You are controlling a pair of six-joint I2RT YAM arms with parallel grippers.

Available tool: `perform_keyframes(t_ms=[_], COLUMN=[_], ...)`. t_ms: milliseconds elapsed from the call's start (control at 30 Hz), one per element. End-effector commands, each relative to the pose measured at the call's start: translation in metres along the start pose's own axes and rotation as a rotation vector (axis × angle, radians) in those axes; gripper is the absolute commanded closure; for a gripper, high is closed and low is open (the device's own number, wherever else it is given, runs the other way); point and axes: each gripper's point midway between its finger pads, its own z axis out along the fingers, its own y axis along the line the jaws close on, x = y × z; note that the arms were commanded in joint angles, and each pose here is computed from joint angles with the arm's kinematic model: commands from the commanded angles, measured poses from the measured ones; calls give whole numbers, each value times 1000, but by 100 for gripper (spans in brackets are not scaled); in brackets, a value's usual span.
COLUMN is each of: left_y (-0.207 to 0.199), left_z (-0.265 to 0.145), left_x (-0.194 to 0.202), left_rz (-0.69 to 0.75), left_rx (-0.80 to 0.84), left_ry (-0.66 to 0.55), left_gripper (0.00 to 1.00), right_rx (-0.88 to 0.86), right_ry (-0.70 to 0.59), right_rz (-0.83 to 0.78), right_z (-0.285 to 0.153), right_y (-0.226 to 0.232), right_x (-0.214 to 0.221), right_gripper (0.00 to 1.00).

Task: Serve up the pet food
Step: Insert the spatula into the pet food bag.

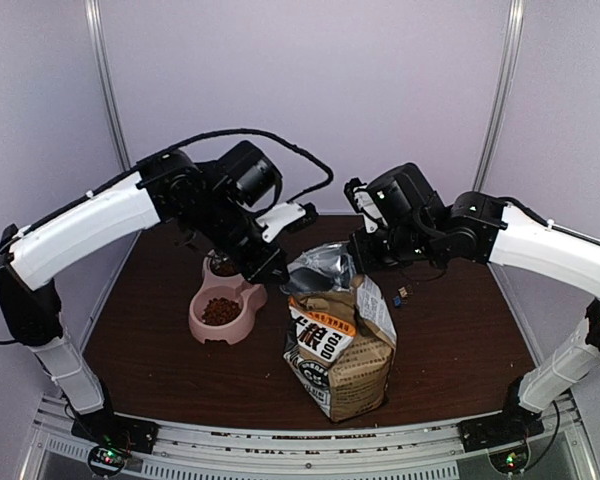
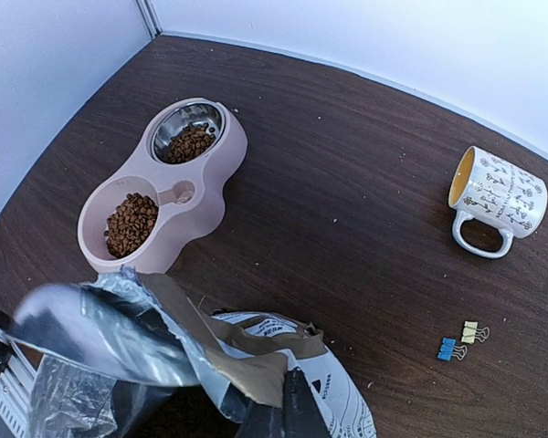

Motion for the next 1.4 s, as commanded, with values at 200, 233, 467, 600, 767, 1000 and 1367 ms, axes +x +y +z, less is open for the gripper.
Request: perform_keyframes(t_ms=[200,233,467,600,767,1000,1367], left_y=[-12,-22,-87,-72,1,0,-96], left_z=[122,124,95,80,65,95,92], left_x=[14,16,22,15,-6,24,77], left_rz=[57,52,92,107,125,209,253], left_rx=[-35,25,422,326,-123,-156,409], left_ry=[185,186,148,93,-1,140,284], left_gripper=[100,100,100,100,100,100,100], right_rx=[42,46,46,48,50,57,55], right_ry=[-80,-82,-68,-62,-59,-61,-53], right_rz=[31,29,28,25,24,23,22], right_z=[-4,-5,3,4,4,3,7], right_y=[-12,-13,-11,-12,-13,-14,-12], right_x=[-19,-19,-15,-13,-11,-12,-12], right_gripper=[100,100,100,100,100,100,100])
